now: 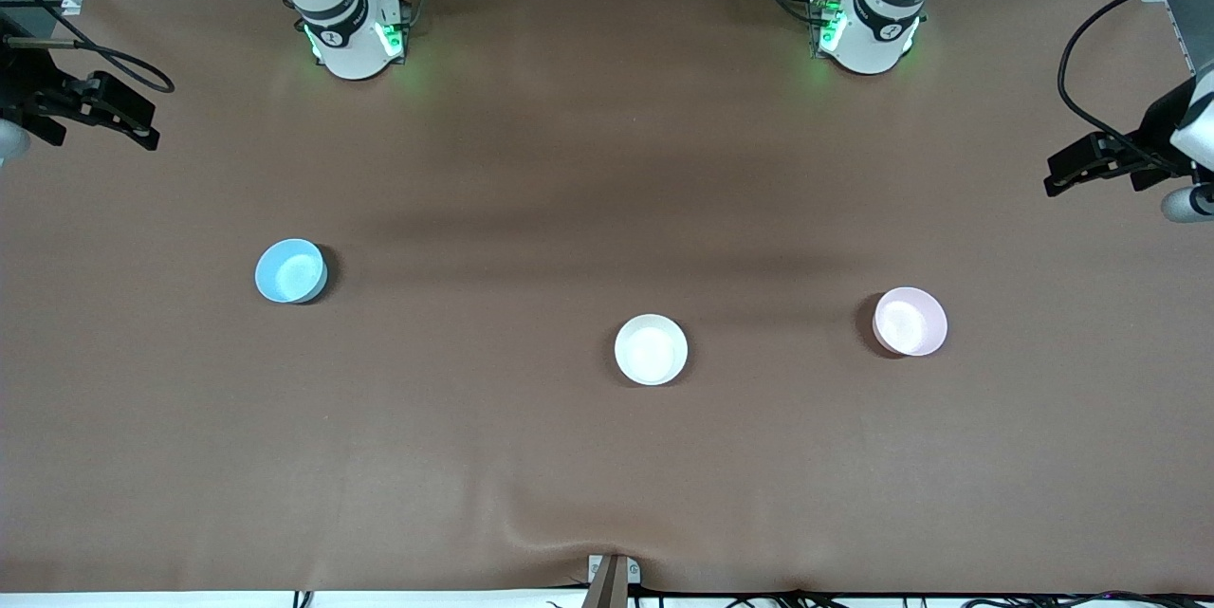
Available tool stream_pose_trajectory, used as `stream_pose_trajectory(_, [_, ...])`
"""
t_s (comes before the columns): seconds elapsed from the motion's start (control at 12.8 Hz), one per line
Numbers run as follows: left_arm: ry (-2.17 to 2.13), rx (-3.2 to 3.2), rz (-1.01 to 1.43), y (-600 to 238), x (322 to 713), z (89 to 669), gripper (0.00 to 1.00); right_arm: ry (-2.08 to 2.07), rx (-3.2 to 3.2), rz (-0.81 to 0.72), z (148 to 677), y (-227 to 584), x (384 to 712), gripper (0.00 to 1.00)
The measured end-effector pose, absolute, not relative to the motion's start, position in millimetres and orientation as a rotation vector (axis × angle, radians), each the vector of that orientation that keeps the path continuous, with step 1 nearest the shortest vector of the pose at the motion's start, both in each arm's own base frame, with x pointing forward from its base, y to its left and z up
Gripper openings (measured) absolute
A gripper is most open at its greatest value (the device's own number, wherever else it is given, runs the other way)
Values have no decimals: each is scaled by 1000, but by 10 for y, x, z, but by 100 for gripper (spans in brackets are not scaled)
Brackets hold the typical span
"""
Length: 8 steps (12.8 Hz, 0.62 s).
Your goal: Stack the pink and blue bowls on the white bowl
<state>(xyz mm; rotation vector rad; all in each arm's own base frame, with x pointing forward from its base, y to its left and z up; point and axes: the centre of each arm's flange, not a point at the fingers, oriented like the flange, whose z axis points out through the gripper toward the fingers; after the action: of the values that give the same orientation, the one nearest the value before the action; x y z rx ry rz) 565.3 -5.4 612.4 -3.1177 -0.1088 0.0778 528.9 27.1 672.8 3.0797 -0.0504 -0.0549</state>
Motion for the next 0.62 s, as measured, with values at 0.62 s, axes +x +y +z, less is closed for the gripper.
stream_pose_trajectory(0.62, [-137,-3127,135,97,5837,5661,100,-56,3079,-59,6718,256,5294,100])
